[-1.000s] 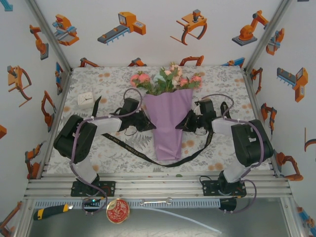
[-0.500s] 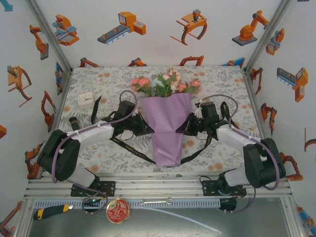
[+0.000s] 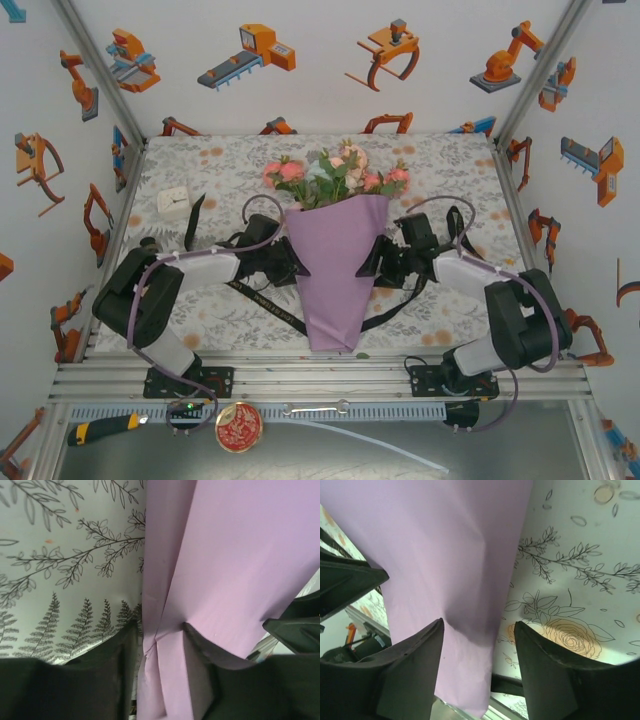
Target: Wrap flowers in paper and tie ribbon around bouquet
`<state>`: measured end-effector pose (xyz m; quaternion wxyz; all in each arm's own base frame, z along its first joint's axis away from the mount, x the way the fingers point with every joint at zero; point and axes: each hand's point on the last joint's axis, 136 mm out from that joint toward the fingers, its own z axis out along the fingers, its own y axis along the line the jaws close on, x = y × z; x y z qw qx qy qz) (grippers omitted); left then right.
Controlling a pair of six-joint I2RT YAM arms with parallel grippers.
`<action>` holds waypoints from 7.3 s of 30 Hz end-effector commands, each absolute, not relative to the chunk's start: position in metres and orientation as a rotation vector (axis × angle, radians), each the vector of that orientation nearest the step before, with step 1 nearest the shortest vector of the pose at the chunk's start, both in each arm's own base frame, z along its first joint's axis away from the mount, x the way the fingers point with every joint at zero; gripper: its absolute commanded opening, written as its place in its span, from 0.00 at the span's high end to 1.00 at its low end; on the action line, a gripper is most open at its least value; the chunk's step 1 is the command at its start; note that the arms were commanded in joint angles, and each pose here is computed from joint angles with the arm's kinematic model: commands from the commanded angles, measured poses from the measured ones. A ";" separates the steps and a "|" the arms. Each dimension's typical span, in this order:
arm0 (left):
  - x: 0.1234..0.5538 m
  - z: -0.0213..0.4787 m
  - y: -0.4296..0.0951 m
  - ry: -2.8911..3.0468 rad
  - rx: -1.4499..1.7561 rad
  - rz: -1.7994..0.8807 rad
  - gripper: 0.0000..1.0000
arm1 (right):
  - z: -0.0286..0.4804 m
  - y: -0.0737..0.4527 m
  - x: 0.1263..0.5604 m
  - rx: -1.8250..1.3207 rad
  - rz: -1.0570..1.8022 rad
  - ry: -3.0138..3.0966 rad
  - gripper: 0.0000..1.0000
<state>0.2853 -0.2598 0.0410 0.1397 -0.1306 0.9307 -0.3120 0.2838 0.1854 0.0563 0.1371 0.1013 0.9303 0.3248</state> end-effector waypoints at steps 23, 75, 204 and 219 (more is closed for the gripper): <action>0.260 0.088 -0.056 2.412 -0.764 -0.302 0.25 | 0.046 -0.008 0.396 0.715 0.362 2.544 0.57; 0.398 0.144 -0.007 2.116 -0.943 -0.496 1.00 | 0.173 0.039 0.400 0.457 0.701 2.283 0.95; 0.299 0.269 -0.401 1.992 0.680 -0.755 0.63 | 0.259 0.127 0.345 -0.033 0.355 2.153 0.41; 0.257 0.293 -0.276 1.792 0.724 -0.531 0.52 | 0.159 0.284 0.367 -0.872 0.692 2.387 0.44</action>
